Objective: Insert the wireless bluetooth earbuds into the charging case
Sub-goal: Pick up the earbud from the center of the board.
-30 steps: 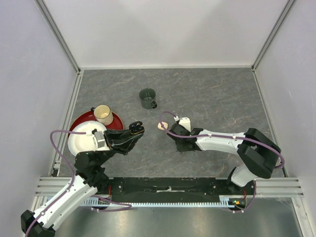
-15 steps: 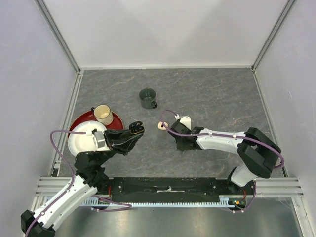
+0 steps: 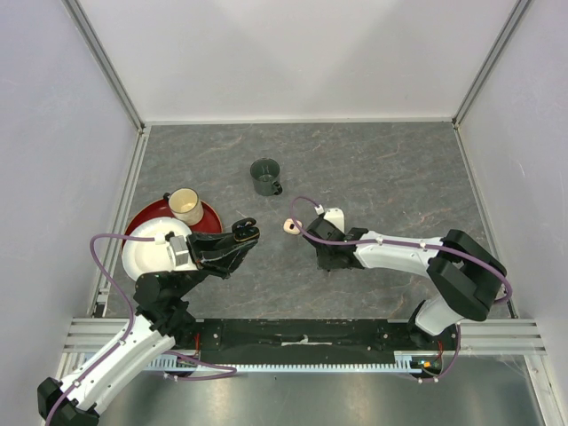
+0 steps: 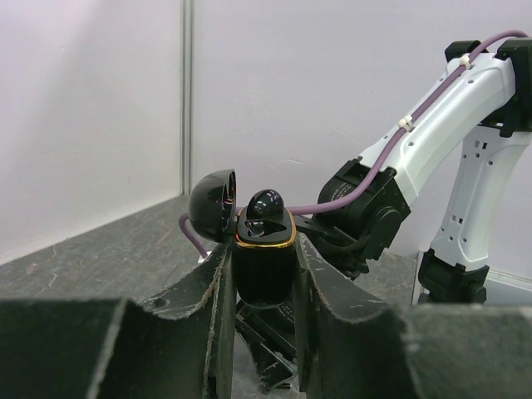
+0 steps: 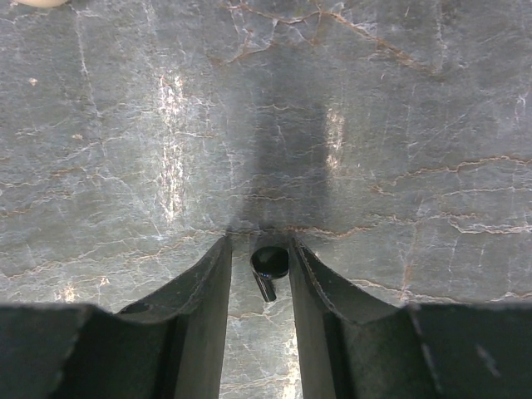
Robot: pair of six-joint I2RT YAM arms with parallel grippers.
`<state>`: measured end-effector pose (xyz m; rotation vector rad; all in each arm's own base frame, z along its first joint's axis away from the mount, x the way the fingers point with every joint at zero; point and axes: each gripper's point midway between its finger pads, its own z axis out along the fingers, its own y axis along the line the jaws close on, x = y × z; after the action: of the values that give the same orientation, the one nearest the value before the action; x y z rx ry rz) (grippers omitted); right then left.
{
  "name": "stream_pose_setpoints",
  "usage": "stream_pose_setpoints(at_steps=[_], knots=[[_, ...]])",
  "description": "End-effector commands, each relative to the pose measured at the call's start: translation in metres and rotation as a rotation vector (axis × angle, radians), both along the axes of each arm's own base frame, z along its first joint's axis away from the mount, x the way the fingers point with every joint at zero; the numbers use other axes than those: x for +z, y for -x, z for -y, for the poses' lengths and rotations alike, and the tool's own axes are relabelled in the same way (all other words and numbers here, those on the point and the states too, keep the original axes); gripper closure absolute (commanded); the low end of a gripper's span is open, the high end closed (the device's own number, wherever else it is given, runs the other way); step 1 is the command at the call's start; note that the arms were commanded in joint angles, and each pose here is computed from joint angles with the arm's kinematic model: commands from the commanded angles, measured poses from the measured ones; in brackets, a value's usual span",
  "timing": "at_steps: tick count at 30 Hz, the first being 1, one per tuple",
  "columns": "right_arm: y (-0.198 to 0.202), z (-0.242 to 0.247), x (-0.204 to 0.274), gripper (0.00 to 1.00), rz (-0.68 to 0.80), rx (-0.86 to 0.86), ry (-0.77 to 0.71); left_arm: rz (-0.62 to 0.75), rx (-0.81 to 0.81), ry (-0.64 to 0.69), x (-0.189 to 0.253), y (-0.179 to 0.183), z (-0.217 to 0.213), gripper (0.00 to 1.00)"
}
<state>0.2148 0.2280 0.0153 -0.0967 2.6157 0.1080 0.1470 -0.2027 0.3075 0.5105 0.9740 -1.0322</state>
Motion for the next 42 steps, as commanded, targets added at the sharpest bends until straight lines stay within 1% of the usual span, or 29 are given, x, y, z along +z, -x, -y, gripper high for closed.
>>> stream_pose_setpoints(at_steps=[1, 11, 17, 32, 37, 39, 42], knots=[[0.009, 0.007, -0.007, 0.59, -0.031, -0.005, 0.000, 0.011, 0.012, 0.030, 0.010, -0.001, -0.003, 0.98], [0.008, 0.010, -0.003, 0.59, -0.025, -0.013, 0.009, 0.005, 0.009, 0.032, 0.009, -0.001, -0.002, 0.98], [0.007, 0.011, 0.000, 0.62, -0.022, -0.007, 0.021, 0.004, 0.003, 0.031, 0.010, 0.000, -0.002, 0.98], [0.008, 0.010, 0.001, 0.61, -0.031, 0.003, 0.029, -0.008, 0.001, 0.026, 0.007, -0.003, 0.000, 0.98], [0.008, 0.010, -0.006, 0.63, -0.040, 0.002, 0.039, -0.006, 0.004, 0.029, 0.007, -0.003, 0.000, 0.98], [0.008, 0.010, -0.008, 0.66, -0.042, -0.003, 0.038, -0.009, 0.005, 0.028, 0.007, -0.003, 0.000, 0.98], [0.008, 0.010, -0.009, 0.67, -0.044, -0.012, 0.034, -0.010, 0.005, 0.027, 0.006, -0.003, 0.000, 0.98]])
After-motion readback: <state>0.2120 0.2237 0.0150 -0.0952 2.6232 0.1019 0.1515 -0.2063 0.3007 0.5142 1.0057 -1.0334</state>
